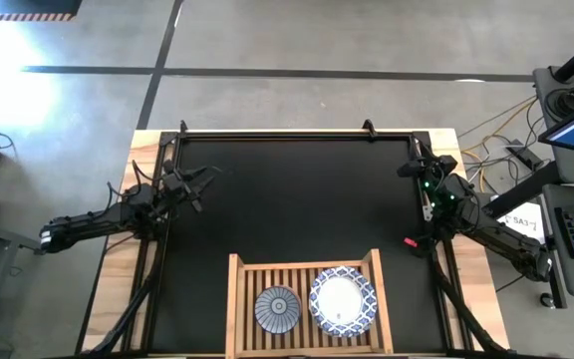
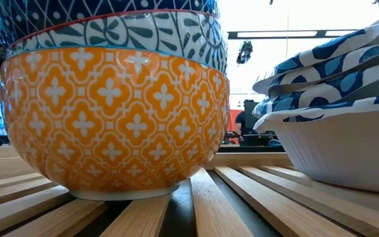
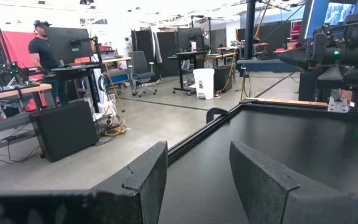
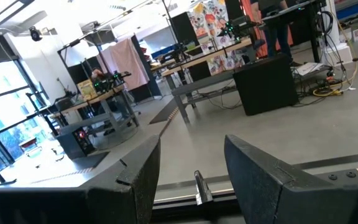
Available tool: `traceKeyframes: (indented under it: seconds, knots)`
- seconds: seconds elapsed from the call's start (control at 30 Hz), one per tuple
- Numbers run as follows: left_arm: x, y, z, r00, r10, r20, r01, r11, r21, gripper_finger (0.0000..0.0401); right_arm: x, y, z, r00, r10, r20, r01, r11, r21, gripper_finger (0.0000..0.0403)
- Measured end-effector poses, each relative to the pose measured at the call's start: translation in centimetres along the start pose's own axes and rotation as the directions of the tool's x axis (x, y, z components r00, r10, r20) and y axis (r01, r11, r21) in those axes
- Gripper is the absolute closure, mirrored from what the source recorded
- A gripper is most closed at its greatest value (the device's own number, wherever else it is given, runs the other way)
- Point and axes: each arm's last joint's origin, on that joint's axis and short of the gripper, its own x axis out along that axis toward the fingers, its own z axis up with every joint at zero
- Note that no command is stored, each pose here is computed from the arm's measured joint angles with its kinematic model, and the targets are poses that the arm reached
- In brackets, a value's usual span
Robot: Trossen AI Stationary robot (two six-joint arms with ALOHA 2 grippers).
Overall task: Place and stack bowls onto a shelf
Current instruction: Return to Home Position
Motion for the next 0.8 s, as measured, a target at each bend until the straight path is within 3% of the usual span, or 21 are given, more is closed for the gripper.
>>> traceKeyframes:
  seconds: [0.8]
  knots:
    - [0.00,0.00,0.00,1.000,0.000,0.000,0.000,1.000,0.000,0.0243,0.00,0.00,0.00,1.000,0.000,0.000,0.000,1.000,0.000,0.0234]
